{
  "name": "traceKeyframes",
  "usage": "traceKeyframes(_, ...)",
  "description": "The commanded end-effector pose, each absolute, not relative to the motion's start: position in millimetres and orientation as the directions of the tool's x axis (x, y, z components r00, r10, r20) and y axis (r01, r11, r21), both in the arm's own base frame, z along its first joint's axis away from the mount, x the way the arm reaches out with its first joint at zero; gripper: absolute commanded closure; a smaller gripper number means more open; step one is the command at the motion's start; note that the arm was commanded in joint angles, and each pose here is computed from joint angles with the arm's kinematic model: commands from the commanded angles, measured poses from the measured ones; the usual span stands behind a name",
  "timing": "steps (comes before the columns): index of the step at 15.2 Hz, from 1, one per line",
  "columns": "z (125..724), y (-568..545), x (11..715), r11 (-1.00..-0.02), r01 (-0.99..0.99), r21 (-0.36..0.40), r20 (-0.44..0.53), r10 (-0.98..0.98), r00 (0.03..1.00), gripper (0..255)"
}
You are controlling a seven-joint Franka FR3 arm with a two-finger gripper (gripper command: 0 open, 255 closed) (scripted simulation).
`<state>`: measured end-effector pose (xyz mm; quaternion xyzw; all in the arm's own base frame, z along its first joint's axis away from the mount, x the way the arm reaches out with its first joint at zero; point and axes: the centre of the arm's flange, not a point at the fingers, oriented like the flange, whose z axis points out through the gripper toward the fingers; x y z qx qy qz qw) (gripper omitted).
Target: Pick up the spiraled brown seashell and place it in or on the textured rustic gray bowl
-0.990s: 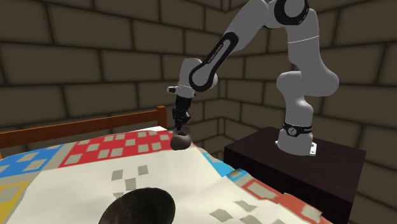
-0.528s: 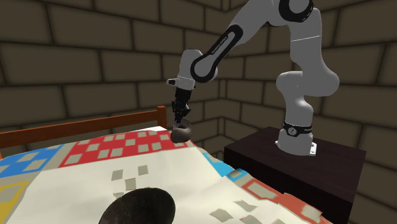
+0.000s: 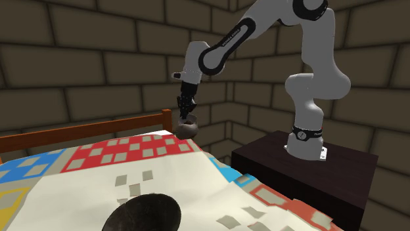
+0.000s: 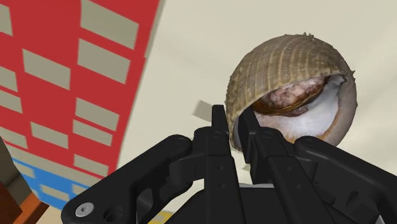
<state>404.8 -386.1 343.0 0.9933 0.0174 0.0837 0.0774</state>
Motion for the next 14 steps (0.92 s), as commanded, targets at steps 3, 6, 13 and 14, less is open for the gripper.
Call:
traceKeyframes(3, 352.0, -360.8, 435.8, -0.987, 0.022, 0.157, 0.164, 0.048, 0.985, 255)
traceKeyframes(6, 356.6, -335.9, 466.3, -0.987, 0.022, 0.157, 0.164, 0.048, 0.985, 255)
traceKeyframes(13, 367.5, -277.9, 537.3, -0.987, 0.022, 0.157, 0.164, 0.048, 0.985, 255)
traceKeyframes(14, 369.0, -269.6, 547.5, -0.987, 0.022, 0.157, 0.164, 0.048, 0.985, 255)
